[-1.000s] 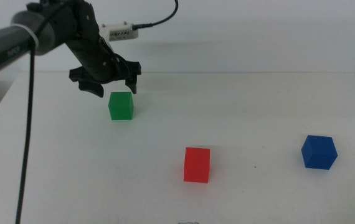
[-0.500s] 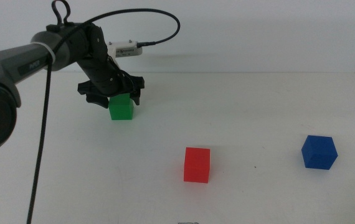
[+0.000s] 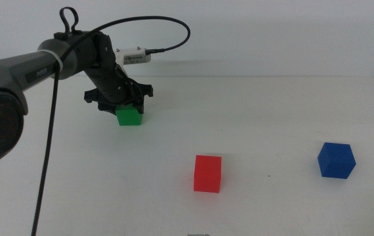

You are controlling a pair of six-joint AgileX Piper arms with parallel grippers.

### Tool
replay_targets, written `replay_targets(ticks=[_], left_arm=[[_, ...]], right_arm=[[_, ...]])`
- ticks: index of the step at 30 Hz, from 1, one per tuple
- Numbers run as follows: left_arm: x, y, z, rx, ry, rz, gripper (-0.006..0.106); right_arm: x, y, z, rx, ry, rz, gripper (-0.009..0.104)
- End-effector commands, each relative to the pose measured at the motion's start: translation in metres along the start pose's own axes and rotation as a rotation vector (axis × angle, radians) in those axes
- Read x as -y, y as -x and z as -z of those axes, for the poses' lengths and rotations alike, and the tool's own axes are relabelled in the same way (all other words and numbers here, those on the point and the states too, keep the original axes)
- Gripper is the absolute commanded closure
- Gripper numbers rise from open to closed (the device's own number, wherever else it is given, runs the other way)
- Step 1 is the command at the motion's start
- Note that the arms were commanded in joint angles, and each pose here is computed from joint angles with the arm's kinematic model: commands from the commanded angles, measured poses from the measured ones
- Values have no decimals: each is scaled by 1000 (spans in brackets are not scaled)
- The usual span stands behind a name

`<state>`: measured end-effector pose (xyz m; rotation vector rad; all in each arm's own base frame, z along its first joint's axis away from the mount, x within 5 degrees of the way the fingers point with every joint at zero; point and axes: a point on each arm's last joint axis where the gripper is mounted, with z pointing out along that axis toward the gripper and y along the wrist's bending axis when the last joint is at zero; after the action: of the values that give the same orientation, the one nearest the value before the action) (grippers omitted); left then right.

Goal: Stack red cubes first, then green, then blue cubes in a specific spot.

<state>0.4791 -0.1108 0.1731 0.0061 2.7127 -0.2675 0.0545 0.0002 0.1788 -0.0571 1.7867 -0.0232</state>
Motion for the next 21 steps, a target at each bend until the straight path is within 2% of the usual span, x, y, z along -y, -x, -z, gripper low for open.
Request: replay_targets(ticks=[1,2,5,10,15,21], left_arm=[[9,18,36,119,-39,3,72],[11,18,50,114,-41,0,90],[17,19,73,122,-51,-3,102],[41,4,117,156,-12,-44,102],[64,-33,150,205,47,-11,102],[107,-84,166,158,4,54,102]], right_arm=[[1,10,2,98,-10,10,3],[1,10,2,98,-10,10,3],[1,10,2,98,-10,10,3],[1,10,2,98,-10,10,3],[1,10,2,98,-10,10,3],[1,10,2,98,-10,10,3]])
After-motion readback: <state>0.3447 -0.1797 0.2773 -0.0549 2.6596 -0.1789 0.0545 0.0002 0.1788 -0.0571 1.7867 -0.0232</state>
